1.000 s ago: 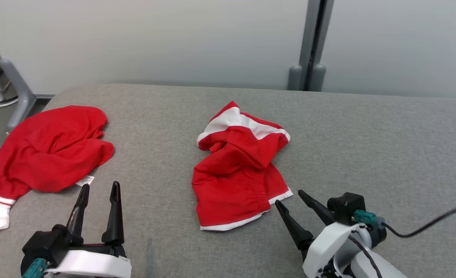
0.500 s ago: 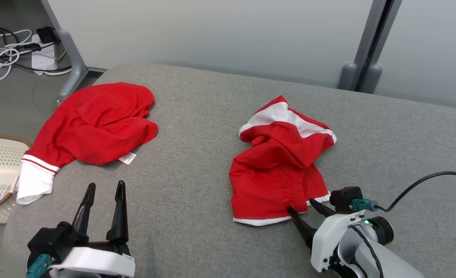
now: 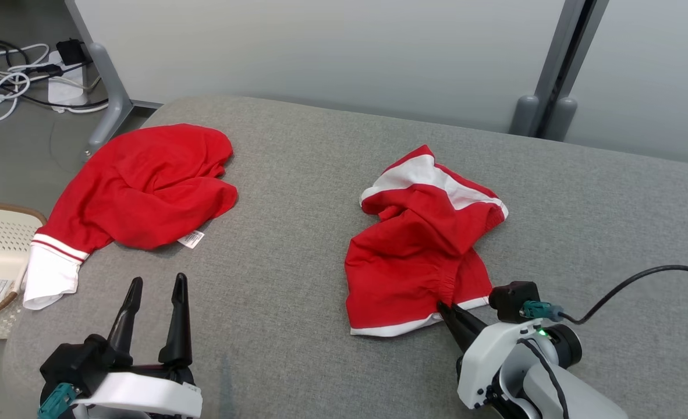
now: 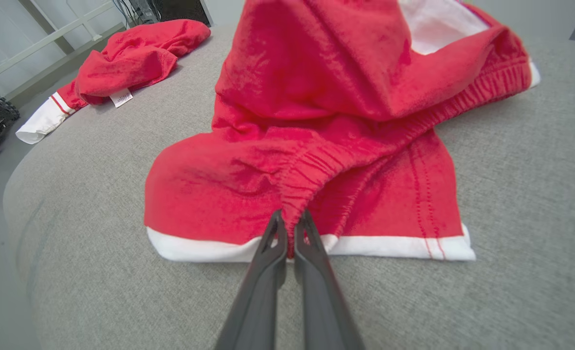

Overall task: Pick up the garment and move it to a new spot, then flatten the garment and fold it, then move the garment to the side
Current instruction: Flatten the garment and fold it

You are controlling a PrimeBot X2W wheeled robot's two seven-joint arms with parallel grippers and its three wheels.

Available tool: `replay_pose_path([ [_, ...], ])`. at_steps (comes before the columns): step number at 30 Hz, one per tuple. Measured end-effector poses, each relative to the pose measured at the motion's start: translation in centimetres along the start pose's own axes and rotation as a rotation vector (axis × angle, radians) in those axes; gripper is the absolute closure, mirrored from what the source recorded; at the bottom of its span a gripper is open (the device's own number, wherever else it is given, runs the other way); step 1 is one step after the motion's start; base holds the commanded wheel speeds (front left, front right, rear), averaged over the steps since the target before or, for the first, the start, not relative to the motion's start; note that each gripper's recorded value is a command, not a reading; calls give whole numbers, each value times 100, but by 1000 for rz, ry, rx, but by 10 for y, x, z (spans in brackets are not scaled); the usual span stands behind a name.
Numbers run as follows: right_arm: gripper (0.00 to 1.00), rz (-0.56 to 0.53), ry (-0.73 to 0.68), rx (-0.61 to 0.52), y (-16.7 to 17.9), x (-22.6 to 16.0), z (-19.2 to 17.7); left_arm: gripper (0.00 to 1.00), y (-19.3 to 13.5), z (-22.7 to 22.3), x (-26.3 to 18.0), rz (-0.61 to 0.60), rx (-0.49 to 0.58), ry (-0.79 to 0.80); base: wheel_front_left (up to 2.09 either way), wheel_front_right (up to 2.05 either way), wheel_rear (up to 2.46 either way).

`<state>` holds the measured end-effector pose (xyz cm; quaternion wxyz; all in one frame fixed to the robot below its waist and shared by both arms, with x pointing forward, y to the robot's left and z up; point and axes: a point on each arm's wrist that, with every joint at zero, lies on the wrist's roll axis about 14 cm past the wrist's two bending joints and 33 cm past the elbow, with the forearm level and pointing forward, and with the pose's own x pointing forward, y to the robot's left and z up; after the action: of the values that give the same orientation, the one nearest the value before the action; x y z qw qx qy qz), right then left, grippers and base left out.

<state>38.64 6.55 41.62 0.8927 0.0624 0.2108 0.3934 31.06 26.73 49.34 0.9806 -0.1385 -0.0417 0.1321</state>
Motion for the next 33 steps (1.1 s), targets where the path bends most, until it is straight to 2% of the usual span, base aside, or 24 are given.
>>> replay_pose_path([
  [10, 100, -2, -187, 24, -4, -10, 48, 0, -15, -3, 8, -46, -7, 6, 0, 0, 0],
  [19, 100, -133, -308, 31, -56, -44, 81, 0, -40, -13, 18, -120, -16, 33, 0, 0, 0],
  [27, 100, -334, -305, 44, -120, -94, 62, 0, -64, -23, 26, -188, -23, 60, 0, 0, 0],
  [33, 100, -446, -263, 69, -146, -125, 31, 0, -78, -30, 31, -227, -25, 79, 0, 0, 0],
])
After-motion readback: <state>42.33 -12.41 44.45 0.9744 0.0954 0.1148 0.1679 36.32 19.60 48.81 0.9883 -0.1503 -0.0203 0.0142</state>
